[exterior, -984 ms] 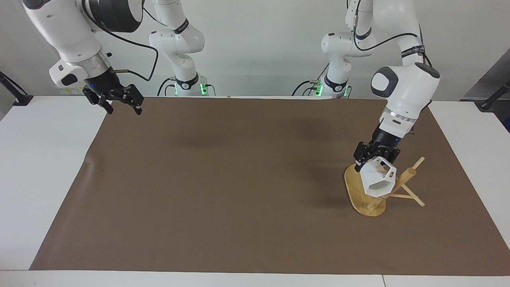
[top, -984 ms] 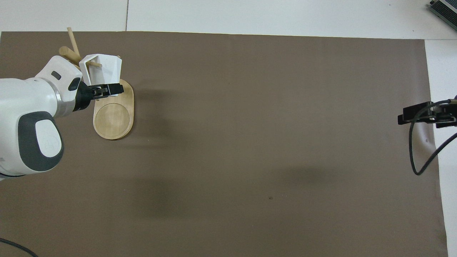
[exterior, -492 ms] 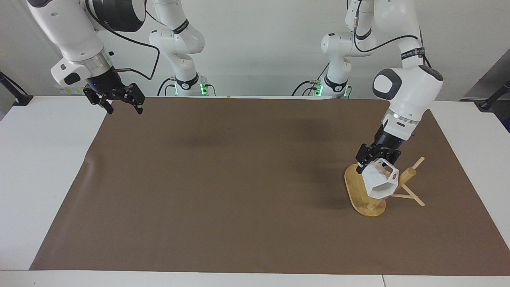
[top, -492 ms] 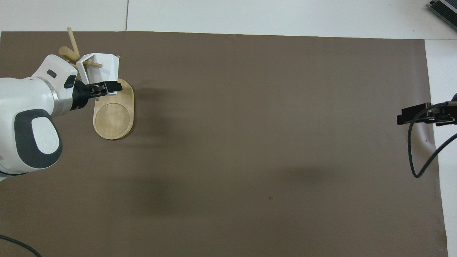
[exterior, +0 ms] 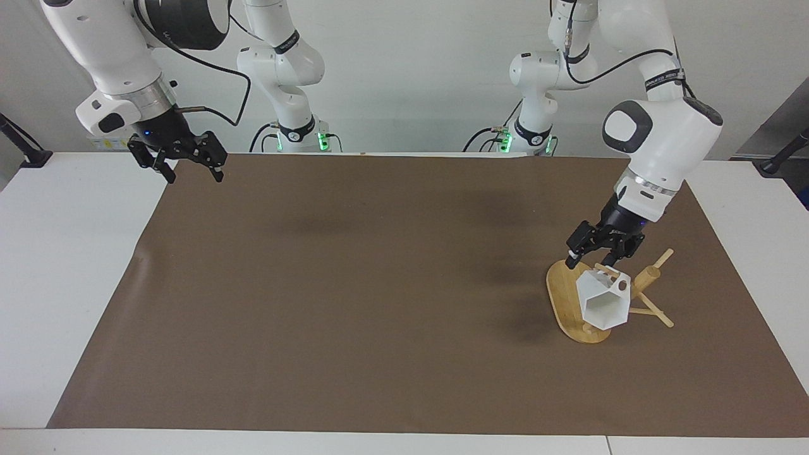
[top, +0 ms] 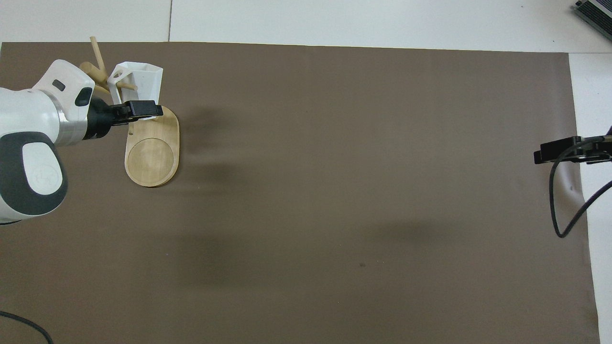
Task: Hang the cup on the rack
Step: 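Open the left gripper and withdraw it from the hung cup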
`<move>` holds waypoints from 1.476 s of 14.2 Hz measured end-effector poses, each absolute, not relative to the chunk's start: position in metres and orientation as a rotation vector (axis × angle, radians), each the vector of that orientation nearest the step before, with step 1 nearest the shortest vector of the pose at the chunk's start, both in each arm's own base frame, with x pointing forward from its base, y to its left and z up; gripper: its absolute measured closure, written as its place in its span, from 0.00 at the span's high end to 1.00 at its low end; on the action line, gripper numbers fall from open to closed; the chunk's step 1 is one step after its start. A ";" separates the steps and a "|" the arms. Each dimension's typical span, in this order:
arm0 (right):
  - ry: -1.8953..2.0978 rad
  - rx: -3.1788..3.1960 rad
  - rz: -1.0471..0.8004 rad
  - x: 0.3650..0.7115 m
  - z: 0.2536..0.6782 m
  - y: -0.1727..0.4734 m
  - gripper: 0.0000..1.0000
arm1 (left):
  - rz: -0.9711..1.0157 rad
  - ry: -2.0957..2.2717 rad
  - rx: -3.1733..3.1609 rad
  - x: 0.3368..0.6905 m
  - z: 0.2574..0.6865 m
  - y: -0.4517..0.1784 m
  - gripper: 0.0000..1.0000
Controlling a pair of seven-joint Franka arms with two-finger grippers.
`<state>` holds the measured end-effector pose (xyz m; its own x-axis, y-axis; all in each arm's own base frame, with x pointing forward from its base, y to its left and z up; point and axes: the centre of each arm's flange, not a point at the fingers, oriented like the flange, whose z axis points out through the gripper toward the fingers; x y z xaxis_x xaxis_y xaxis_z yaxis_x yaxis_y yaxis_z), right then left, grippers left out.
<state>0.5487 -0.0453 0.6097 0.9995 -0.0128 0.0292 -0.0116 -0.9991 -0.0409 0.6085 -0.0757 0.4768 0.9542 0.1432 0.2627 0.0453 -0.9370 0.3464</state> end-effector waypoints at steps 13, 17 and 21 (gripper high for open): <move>0.023 -3.100 -0.050 0.548 0.611 -0.043 1.00 | 0.119 -0.145 3.080 0.554 0.590 -0.054 1.00; 0.023 -3.100 -0.050 0.548 0.611 -0.043 1.00 | 0.036 -0.193 3.147 0.544 0.610 -0.058 1.00; 0.023 -3.100 -0.050 0.548 0.611 -0.043 1.00 | 0.001 -0.196 3.160 0.539 0.625 -0.057 1.00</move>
